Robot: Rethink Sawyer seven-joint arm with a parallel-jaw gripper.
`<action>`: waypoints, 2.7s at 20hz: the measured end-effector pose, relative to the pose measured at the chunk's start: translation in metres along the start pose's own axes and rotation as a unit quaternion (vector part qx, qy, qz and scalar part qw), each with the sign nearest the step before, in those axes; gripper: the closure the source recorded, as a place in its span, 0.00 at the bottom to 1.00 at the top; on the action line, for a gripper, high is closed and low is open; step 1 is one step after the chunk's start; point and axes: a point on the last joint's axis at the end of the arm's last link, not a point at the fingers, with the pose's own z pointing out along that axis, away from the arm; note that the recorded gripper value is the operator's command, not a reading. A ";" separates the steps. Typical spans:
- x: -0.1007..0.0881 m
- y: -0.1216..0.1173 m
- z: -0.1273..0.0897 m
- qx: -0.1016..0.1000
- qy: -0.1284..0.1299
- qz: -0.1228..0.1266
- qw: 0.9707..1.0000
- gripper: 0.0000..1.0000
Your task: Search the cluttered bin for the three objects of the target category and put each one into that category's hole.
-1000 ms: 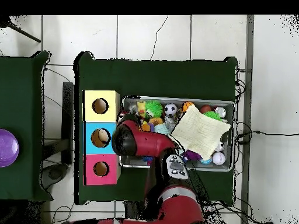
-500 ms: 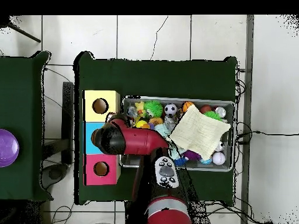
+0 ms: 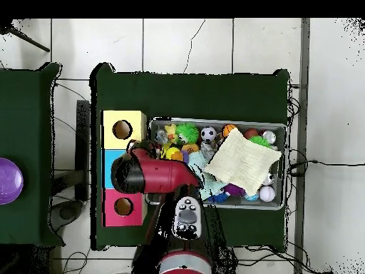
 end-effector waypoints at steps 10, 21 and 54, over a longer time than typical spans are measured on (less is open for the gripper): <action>-0.003 0.005 -0.025 0.048 -0.026 -0.044 0.998 1.00; -0.020 -0.028 0.006 0.063 -0.023 -0.026 0.997 1.00; 0.008 -0.064 0.070 0.077 0.020 -0.009 0.997 0.00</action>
